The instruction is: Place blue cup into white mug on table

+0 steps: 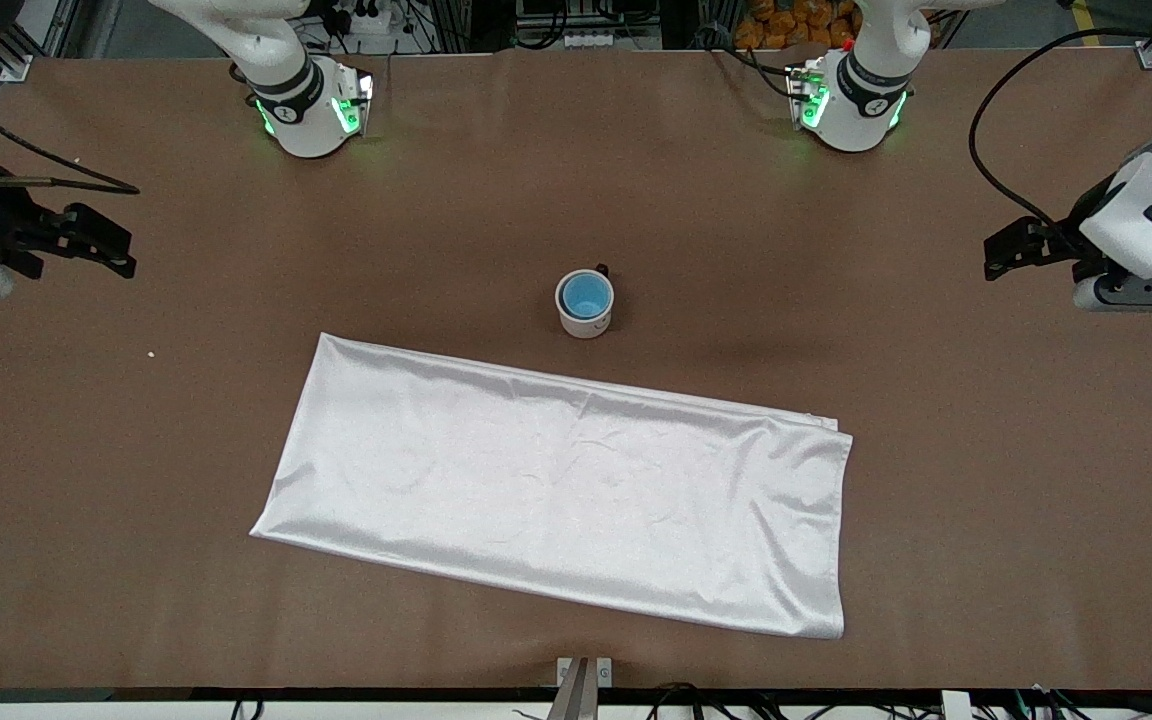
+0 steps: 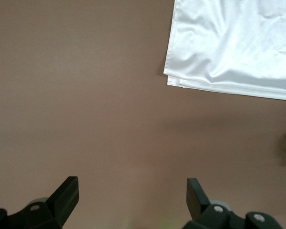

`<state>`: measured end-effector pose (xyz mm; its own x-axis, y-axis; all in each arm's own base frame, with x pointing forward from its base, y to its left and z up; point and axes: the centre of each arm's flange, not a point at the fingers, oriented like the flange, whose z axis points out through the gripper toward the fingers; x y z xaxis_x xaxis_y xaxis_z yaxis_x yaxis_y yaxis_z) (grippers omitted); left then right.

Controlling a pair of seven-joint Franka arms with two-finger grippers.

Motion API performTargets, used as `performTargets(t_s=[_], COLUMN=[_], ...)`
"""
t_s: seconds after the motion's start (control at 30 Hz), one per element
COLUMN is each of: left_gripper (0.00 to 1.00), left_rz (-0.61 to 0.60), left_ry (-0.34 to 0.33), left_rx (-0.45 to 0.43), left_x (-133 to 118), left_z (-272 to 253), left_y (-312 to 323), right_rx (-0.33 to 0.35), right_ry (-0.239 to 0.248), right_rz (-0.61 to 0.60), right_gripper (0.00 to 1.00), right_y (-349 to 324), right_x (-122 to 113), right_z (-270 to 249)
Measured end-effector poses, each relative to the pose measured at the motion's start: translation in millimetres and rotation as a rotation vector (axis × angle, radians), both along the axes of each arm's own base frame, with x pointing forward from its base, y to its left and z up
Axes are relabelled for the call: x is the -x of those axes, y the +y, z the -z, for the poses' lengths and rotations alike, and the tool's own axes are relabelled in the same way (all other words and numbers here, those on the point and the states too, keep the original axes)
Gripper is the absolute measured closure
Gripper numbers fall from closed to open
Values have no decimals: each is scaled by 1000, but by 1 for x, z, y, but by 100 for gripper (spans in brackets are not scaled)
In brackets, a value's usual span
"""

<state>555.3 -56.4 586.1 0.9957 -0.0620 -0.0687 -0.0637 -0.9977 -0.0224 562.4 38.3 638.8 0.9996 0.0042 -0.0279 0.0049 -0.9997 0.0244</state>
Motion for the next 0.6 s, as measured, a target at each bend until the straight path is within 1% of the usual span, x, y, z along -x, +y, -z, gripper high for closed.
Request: performTargets(t_s=[0.6], left_gripper=[0], left_rz=[25], left_ry=[-2], left_rx=[0], left_x=[2], left_z=[-1], left_y=[-15], right_rx=[0], right_ry=[1], right_rz=[0], right_gripper=[0], right_y=[0], right_x=[0], right_z=[0])
